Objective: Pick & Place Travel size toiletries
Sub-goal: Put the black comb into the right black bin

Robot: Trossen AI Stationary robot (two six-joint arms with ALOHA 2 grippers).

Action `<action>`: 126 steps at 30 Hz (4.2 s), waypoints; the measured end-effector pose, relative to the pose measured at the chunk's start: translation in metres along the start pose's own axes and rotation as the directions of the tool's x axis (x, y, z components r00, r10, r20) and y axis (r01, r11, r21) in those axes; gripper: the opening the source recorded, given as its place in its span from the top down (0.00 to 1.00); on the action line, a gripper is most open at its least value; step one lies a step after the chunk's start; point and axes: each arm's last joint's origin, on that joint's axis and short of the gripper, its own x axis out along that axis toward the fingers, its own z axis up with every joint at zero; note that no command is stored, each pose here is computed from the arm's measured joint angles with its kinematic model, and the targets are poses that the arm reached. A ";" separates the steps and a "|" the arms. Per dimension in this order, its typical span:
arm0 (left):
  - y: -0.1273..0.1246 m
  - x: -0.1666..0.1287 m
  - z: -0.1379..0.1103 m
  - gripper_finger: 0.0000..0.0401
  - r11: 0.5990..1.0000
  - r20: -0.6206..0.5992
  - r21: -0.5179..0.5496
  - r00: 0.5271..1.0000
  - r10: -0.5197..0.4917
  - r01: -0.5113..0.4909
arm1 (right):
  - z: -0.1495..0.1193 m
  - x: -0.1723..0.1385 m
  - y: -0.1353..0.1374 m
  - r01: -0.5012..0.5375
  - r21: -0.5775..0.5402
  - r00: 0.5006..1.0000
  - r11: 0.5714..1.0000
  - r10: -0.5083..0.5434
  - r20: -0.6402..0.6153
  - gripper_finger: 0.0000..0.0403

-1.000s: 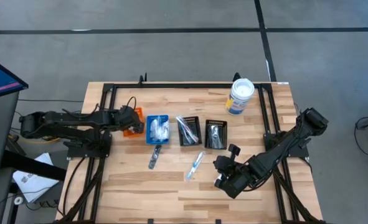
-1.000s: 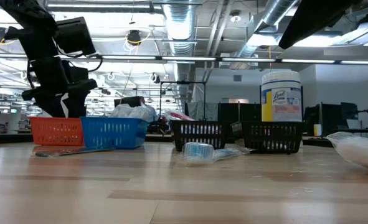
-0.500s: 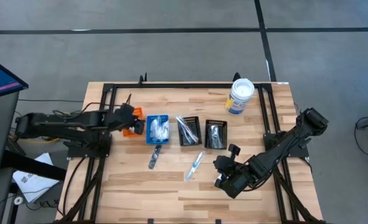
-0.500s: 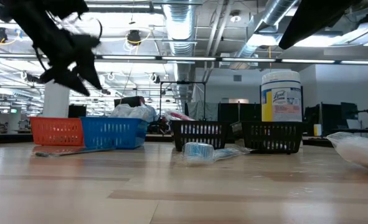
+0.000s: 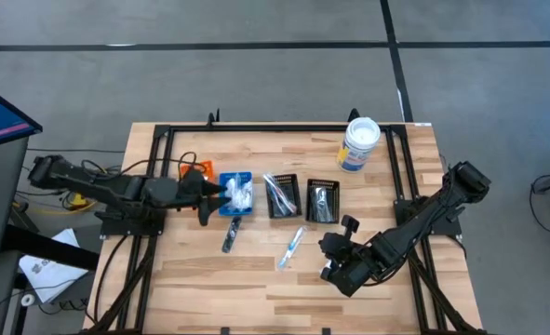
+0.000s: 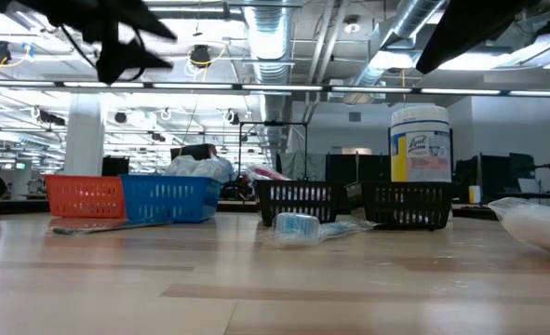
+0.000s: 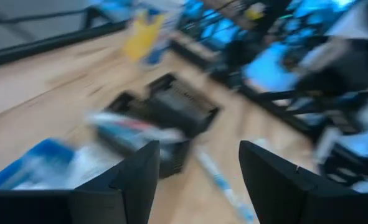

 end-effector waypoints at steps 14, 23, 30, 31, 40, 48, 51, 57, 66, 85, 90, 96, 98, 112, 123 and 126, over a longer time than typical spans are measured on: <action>-0.031 0.011 -0.026 0.47 0.992 -0.087 -0.007 0.988 -0.126 0.126 | 0.000 0.000 0.000 0.012 -0.012 1.000 1.000 -0.012 0.014 1.00; -0.056 0.039 -0.058 0.47 0.978 -0.126 0.078 0.975 -0.181 0.192 | -0.001 0.000 -0.001 0.022 -0.022 1.000 1.000 -0.022 0.006 1.00; -0.078 0.037 -0.066 0.47 0.936 -0.067 0.149 0.948 -0.312 0.319 | -0.001 0.000 -0.001 0.021 -0.020 1.000 1.000 -0.020 0.007 1.00; -0.080 0.035 -0.067 0.47 0.930 -0.069 0.160 0.944 -0.323 0.330 | 0.000 0.000 -0.001 0.021 -0.019 1.000 1.000 -0.021 0.007 1.00; -0.088 0.024 -0.075 0.47 0.922 -0.052 0.229 0.950 -0.308 0.311 | 0.003 0.004 -0.004 0.029 0.000 1.000 1.000 -0.029 0.007 1.00; -0.083 0.023 -0.082 0.47 0.933 -0.083 0.267 0.971 -0.226 0.240 | 0.004 0.005 -0.005 0.033 0.006 0.999 0.999 -0.033 0.003 1.00; -0.079 0.024 -0.085 0.47 0.941 -0.100 0.274 0.979 -0.175 0.197 | 0.004 0.005 -0.005 0.033 0.006 0.999 0.999 -0.033 0.003 1.00; -0.070 0.024 -0.092 0.56 0.954 -0.133 0.276 0.988 -0.080 0.115 | 0.004 0.005 -0.005 0.032 0.005 0.999 0.999 -0.032 0.003 1.00; -0.054 0.028 -0.096 0.83 0.960 -0.161 0.280 0.984 0.077 -0.029 | 0.005 0.005 -0.005 0.032 0.008 0.999 0.999 -0.032 0.004 1.00; -0.032 0.065 -0.147 1.00 0.916 -0.301 0.354 0.904 0.305 -0.191 | 0.006 0.006 -0.005 0.026 0.016 1.000 1.000 -0.026 0.011 1.00; -0.017 0.071 -0.149 1.00 0.877 -0.312 0.392 0.857 0.411 -0.278 | 0.006 0.006 -0.005 0.028 0.017 1.000 0.999 -0.029 0.012 1.00; -0.014 0.073 -0.149 1.00 0.875 -0.338 0.400 0.843 0.418 -0.273 | 0.006 0.006 -0.005 0.029 0.018 0.999 0.999 -0.030 0.013 1.00; -0.013 0.073 -0.149 1.00 0.879 -0.365 0.397 0.833 0.415 -0.264 | 0.006 0.006 -0.005 0.029 0.018 0.999 0.999 -0.030 0.013 1.00; -0.015 0.075 -0.152 1.00 0.902 -0.512 0.417 0.791 0.335 -0.113 | 0.006 0.006 -0.005 0.030 0.019 0.999 0.999 -0.030 0.013 1.00; -0.028 0.072 -0.158 1.00 0.879 -0.605 0.452 0.776 0.178 0.151 | 0.011 0.008 -0.004 0.007 0.040 0.999 0.999 -0.008 0.037 1.00; -0.033 0.072 -0.159 1.00 0.873 -0.620 0.437 0.775 0.120 0.214 | 0.020 0.011 0.000 -0.038 0.036 0.996 0.999 0.035 0.084 1.00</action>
